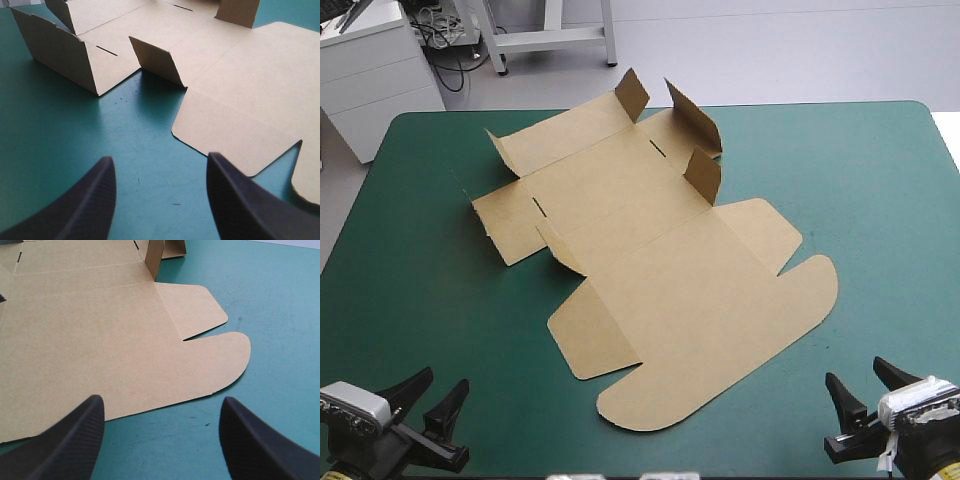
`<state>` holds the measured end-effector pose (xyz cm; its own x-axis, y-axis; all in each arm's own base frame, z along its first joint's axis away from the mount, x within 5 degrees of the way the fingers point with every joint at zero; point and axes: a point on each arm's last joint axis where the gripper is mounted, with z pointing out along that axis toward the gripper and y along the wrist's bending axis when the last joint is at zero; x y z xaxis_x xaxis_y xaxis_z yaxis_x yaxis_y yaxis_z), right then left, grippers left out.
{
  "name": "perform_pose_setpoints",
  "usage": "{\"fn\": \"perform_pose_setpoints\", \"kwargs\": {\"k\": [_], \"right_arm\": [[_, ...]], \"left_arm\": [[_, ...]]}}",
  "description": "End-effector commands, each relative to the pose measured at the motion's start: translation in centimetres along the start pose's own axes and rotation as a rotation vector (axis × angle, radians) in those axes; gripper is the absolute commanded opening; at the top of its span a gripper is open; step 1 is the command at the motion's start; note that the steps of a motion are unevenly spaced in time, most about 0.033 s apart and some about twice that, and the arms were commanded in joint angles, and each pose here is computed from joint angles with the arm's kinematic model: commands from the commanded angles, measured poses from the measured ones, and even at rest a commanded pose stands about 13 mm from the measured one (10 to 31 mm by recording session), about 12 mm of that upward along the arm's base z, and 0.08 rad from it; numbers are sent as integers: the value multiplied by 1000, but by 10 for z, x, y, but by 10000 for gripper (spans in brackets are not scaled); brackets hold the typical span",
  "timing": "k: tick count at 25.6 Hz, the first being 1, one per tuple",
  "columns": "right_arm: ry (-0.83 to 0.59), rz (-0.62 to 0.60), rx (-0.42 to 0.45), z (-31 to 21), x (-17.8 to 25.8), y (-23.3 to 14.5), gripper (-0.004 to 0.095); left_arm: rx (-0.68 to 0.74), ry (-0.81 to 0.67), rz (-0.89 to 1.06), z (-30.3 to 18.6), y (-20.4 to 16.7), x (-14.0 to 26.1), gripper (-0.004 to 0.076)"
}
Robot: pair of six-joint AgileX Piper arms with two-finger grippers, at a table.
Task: Fold the box
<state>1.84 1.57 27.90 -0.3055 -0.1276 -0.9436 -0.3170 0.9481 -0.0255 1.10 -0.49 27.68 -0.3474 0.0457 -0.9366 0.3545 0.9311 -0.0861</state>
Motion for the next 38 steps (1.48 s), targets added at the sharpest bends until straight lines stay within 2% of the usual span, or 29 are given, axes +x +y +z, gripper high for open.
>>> {"fn": "perform_pose_setpoints", "kwargs": {"k": [1, 6, 8, 12, 15, 21, 27, 32, 38], "right_arm": [[-73, 4, 16, -2, -12, -1, 597], [-70, 3, 15, -3, -13, -1, 595], [-57, 4, 14, -1, -16, -2, 595], [-30, 31, -7, 13, -45, -4, 595], [9, -15, -5, 28, -63, -8, 595], [112, -35, -16, 73, -109, -18, 595], [171, -5, -29, 123, -169, -29, 595], [263, -4, -71, 166, -214, -36, 595], [392, -18, -134, 231, -247, -44, 595]], "left_arm": [[14, -79, -6, -2, -2, -12, 386], [15, -77, -46, -2, -2, -12, 386], [14, -72, -127, 1, -1, -14, 386], [-3, -21, -187, 16, -2, -29, 386], [-45, 23, -147, 27, 0, -46, 386], [-132, 104, -100, 43, 2, -95, 386], [-208, 293, -95, 65, 3, -134, 386], [-253, 450, -32, 80, 4, -150, 386], [-294, 475, 0, 81, 8, -152, 386]]}}
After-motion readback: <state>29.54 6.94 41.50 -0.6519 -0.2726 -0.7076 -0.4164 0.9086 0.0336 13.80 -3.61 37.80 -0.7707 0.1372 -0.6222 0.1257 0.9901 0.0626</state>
